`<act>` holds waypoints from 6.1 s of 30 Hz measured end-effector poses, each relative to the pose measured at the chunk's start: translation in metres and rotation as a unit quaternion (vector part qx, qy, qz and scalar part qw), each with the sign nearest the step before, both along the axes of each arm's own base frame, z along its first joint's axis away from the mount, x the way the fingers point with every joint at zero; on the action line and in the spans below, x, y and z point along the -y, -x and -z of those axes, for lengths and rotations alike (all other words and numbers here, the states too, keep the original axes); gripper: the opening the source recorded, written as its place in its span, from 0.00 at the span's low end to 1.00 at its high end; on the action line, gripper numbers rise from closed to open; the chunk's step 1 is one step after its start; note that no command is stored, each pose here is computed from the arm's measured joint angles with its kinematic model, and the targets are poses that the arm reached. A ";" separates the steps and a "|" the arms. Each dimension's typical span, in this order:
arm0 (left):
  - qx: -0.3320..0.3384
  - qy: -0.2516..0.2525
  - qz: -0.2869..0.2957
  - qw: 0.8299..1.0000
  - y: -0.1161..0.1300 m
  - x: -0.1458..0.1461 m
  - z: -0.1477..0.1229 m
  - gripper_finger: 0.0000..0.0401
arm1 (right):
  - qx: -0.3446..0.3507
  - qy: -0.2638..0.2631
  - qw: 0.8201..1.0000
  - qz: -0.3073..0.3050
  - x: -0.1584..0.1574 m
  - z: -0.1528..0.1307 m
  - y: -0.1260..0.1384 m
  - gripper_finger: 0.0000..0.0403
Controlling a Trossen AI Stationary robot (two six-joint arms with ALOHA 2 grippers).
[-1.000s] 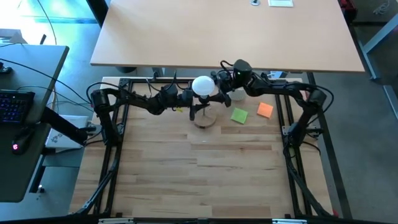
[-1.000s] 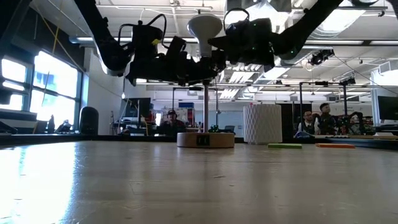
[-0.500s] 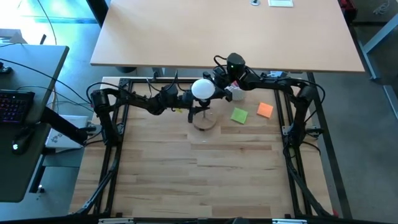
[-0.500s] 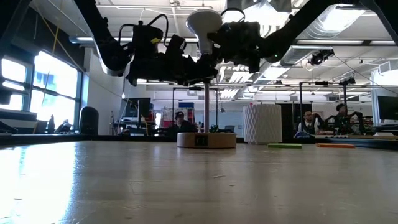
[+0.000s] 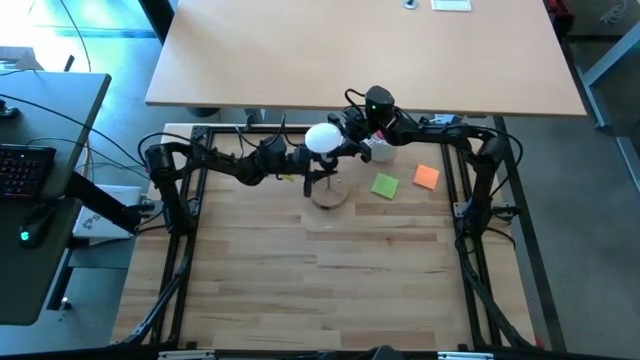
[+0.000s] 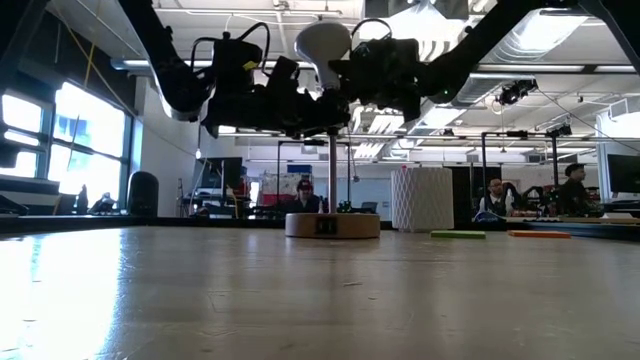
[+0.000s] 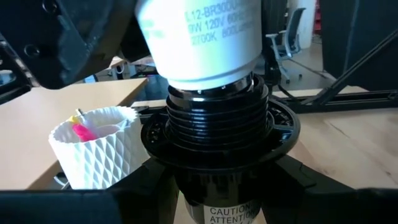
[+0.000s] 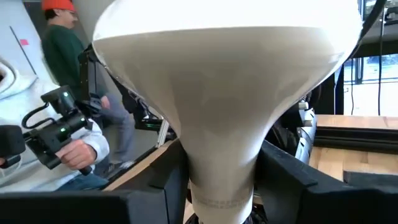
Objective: Screw lightbulb
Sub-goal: Insert the lightbulb into the lamp socket
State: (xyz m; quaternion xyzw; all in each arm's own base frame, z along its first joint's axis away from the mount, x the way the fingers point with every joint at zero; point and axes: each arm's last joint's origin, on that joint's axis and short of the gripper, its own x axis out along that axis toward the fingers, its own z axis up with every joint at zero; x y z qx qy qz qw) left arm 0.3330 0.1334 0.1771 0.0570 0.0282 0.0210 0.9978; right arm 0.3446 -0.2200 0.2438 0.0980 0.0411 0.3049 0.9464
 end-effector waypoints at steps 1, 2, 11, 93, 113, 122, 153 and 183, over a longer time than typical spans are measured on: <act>-0.002 0.000 -0.006 1.000 0.000 0.000 0.000 0.39 | -0.002 -0.002 1.000 0.000 0.000 0.000 0.000 0.37; -0.003 0.000 -0.012 1.000 0.000 0.000 0.000 0.39 | -0.005 -0.003 1.000 0.002 -0.001 0.001 0.000 0.37; -0.014 -0.013 -0.064 0.998 0.018 0.008 0.001 0.39 | -0.045 0.070 0.992 0.099 -0.017 -0.018 0.012 0.37; -0.026 -0.024 -0.087 0.996 0.019 0.018 -0.002 0.41 | -0.120 0.242 0.957 0.111 -0.032 -0.170 -0.041 0.52; -0.022 -0.027 -0.087 0.996 0.019 0.018 -0.003 0.41 | -0.261 0.266 0.922 0.109 -0.052 -0.187 0.015 0.52; -0.022 -0.025 -0.086 0.996 0.019 0.018 -0.003 0.41 | -0.276 0.245 0.924 0.098 -0.084 -0.212 0.060 0.48; -0.019 -0.017 -0.084 0.996 0.018 0.021 -0.003 0.42 | 0.002 0.053 0.974 0.221 -0.150 -0.021 0.060 0.34; -0.020 -0.008 -0.080 0.997 0.018 0.022 -0.003 0.42 | -0.019 0.131 0.960 0.247 -0.056 -0.011 0.039 0.73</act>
